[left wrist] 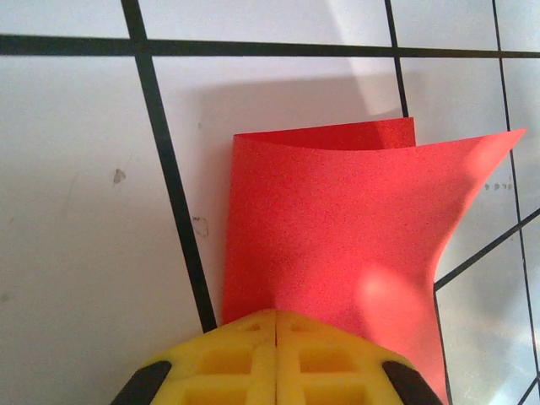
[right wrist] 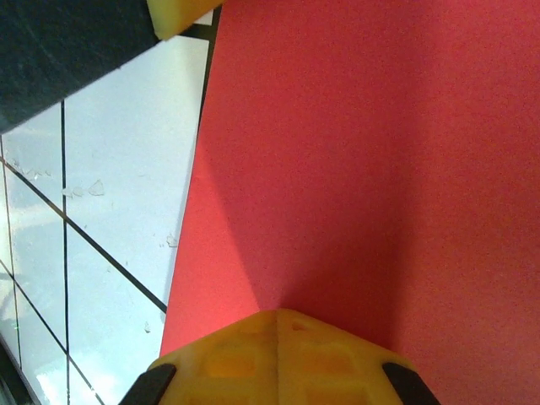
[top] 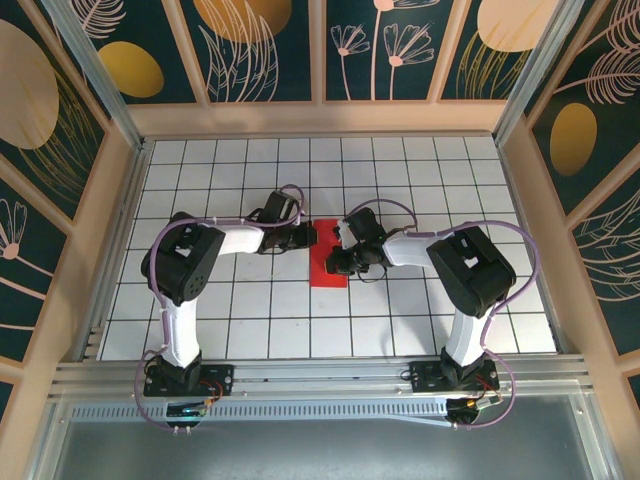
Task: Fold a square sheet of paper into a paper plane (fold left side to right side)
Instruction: First fold the square sheet of paper in half at the center of the table.
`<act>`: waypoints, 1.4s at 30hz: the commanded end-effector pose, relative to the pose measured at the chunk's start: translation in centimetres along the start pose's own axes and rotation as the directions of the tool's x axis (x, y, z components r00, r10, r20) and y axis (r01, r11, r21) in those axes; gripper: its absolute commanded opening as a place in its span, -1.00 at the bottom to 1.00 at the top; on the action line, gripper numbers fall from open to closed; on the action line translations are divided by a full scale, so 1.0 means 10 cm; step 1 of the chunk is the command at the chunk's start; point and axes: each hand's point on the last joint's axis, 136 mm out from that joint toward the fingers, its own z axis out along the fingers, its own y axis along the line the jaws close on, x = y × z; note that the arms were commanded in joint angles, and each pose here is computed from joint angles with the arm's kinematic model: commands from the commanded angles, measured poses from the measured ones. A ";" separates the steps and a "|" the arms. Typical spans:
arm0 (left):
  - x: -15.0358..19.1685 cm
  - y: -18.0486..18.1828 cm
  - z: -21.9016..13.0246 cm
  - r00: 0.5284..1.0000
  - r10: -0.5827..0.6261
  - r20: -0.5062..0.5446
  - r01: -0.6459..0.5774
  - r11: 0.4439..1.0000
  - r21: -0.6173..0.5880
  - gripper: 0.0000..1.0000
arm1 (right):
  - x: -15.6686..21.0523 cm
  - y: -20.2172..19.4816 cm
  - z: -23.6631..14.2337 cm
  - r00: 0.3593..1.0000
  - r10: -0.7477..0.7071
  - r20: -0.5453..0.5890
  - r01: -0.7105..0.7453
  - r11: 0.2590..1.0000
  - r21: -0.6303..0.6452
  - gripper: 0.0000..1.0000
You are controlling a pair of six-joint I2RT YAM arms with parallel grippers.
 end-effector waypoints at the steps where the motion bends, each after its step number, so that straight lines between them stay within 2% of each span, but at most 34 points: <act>1: -0.27 0.42 0.03 0.997 -0.009 0.082 0.020 0.990 -0.137 -0.87 | 0.71 -0.70 0.11 0.972 0.136 -0.191 -0.085 0.964 0.253 -1.00; 23: -0.77 0.55 0.12 0.992 -0.014 0.125 0.035 0.985 -0.167 -0.85 | 0.79 -0.73 0.08 0.967 0.132 -0.219 -0.072 0.962 0.262 -1.00; 26: -0.83 0.53 0.06 0.990 -0.009 0.138 0.032 0.986 -0.165 -0.85 | 0.79 -0.73 0.08 0.967 0.128 -0.222 -0.068 0.963 0.259 -1.00; 30: -0.91 0.41 -0.22 0.982 0.026 0.187 0.005 0.986 -0.165 -0.85 | 0.78 -0.70 0.08 0.968 0.119 -0.221 -0.061 0.967 0.249 -1.00; 32: -0.88 0.31 -0.37 0.976 0.038 0.212 -0.008 0.990 -0.140 -0.86 | 0.78 -0.71 0.07 0.968 0.114 -0.222 -0.057 0.967 0.249 -1.00; 36: -0.60 0.13 -0.54 0.979 0.015 0.205 -0.008 0.999 -0.034 -0.87 | 0.77 -0.71 0.07 0.967 0.098 -0.233 -0.039 0.969 0.246 -1.00; 38: -0.45 0.00 -0.56 0.982 0.013 0.187 -0.017 1.000 0.018 -0.86 | 0.76 -0.71 0.07 0.966 0.085 -0.244 -0.024 0.969 0.245 -1.00; 42: -0.09 -0.16 -0.45 0.992 0.030 0.120 -0.036 0.998 0.047 -0.86 | 0.77 -0.72 0.07 0.962 0.069 -0.263 -0.002 0.969 0.245 -1.00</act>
